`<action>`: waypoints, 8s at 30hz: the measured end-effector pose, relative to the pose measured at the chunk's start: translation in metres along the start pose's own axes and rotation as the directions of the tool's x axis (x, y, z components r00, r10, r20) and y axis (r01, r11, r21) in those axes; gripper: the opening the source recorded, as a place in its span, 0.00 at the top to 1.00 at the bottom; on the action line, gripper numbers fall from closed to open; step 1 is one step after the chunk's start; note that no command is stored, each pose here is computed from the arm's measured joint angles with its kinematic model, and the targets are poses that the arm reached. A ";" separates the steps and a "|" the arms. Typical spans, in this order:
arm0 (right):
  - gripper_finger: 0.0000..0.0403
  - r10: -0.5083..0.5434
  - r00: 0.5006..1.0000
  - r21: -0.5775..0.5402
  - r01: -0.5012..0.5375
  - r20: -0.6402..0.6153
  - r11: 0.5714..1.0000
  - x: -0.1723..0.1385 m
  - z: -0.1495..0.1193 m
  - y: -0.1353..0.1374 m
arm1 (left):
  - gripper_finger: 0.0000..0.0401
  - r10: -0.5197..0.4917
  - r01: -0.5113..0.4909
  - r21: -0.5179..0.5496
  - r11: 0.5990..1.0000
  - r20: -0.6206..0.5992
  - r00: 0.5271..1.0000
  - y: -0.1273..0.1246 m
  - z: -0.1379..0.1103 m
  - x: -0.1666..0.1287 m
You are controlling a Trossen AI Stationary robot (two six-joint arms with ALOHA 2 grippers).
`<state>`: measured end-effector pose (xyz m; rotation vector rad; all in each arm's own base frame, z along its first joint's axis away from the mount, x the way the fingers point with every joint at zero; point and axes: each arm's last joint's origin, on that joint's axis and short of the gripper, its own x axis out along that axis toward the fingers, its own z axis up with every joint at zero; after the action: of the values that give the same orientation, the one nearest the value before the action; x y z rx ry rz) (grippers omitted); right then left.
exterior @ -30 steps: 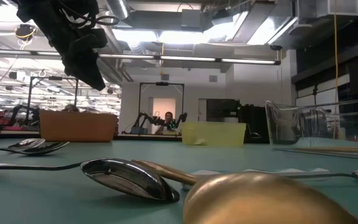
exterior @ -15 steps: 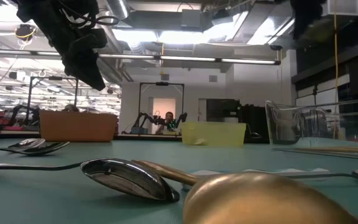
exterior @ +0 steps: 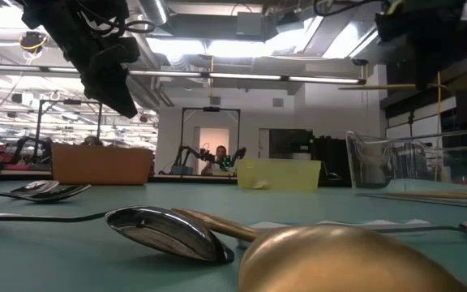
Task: Sort silverware by color (type)
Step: Put the top gold spoon into the transparent bin, then put the left black spoon into the orange bin
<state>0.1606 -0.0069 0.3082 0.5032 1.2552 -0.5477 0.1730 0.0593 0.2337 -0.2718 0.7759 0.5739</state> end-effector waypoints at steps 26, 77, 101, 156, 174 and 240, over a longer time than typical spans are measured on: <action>1.00 -0.116 0.993 0.049 0.117 -0.025 0.992 0.083 -0.064 0.024 | 0.73 -0.001 0.001 0.000 1.000 0.000 1.000 0.000 0.000 0.000; 0.84 -0.065 0.998 0.051 0.065 -0.009 0.997 0.144 -0.084 0.011 | 0.73 -0.068 0.068 -0.012 0.998 -0.017 0.998 -0.002 0.000 0.000; 0.83 -0.080 0.996 0.048 0.081 -0.031 0.996 0.113 -0.073 0.020 | 0.73 -0.189 0.187 0.028 0.982 0.110 0.976 -0.026 0.007 -0.006; 0.83 0.129 0.922 -0.217 -0.051 0.364 0.975 0.068 -0.033 0.057 | 0.73 -0.402 0.286 -0.363 0.887 -0.304 0.864 -0.188 -0.067 -0.040; 0.83 0.132 0.923 -0.218 -0.054 0.362 0.975 0.068 -0.033 0.058 | 0.73 -0.052 -0.018 -0.143 0.990 -0.471 0.881 -0.201 -0.088 -0.007; 0.83 0.132 0.923 -0.217 -0.054 0.361 0.975 0.069 -0.033 0.057 | 0.98 0.086 -0.107 -0.009 0.994 -0.526 0.846 -0.208 -0.115 0.025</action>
<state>0.1878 0.0505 0.2371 0.2674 0.9029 -0.4053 0.2413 -0.1506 0.1416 -0.4374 1.3196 0.6170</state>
